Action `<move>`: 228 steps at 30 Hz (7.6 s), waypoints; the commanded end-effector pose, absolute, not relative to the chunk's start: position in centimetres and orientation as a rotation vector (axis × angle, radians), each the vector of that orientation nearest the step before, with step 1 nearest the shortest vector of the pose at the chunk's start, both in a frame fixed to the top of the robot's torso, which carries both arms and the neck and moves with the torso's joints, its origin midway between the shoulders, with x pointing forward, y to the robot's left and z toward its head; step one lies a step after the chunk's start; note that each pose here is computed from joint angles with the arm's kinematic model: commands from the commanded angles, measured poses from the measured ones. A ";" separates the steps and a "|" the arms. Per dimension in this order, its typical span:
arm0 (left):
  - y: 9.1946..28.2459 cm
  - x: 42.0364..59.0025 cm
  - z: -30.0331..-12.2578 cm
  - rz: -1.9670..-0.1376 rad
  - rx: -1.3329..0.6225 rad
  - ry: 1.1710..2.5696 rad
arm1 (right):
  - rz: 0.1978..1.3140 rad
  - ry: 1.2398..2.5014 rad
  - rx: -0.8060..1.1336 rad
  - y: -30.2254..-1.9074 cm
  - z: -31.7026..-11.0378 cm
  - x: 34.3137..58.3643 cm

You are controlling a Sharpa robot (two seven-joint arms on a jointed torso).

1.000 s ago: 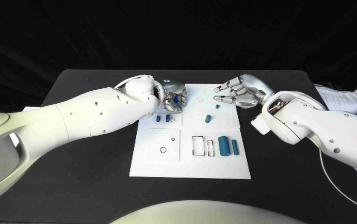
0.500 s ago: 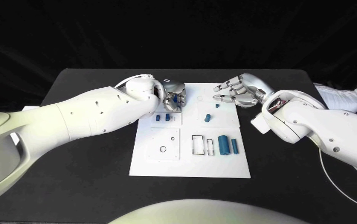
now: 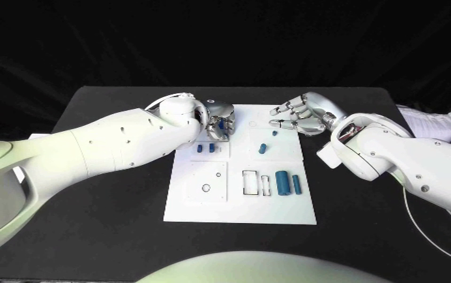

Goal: Assemble the parts on the task board

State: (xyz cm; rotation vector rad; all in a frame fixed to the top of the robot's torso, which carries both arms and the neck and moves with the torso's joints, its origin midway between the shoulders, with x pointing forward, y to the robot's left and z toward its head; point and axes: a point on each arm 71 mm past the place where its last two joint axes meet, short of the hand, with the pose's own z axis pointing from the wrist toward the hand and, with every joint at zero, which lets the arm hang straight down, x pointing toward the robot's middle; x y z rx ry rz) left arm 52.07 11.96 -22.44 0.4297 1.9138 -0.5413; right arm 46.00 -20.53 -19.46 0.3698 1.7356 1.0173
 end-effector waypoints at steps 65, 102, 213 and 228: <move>12.4 51.4 -23.3 -0.514 0.457 1.982 | 1.032 1.746 0.352 -20.3 -19.6 45.9; 12.4 51.3 -23.4 -0.529 0.438 2.002 | 1.032 1.748 0.352 -20.3 -19.6 45.9; 18.3 51.9 -21.3 -0.503 0.206 2.026 | 1.025 1.757 0.361 -20.5 -20.1 45.9; 18.2 51.9 -21.4 -0.507 0.211 2.020 | 1.027 1.757 0.361 -20.5 -20.1 45.9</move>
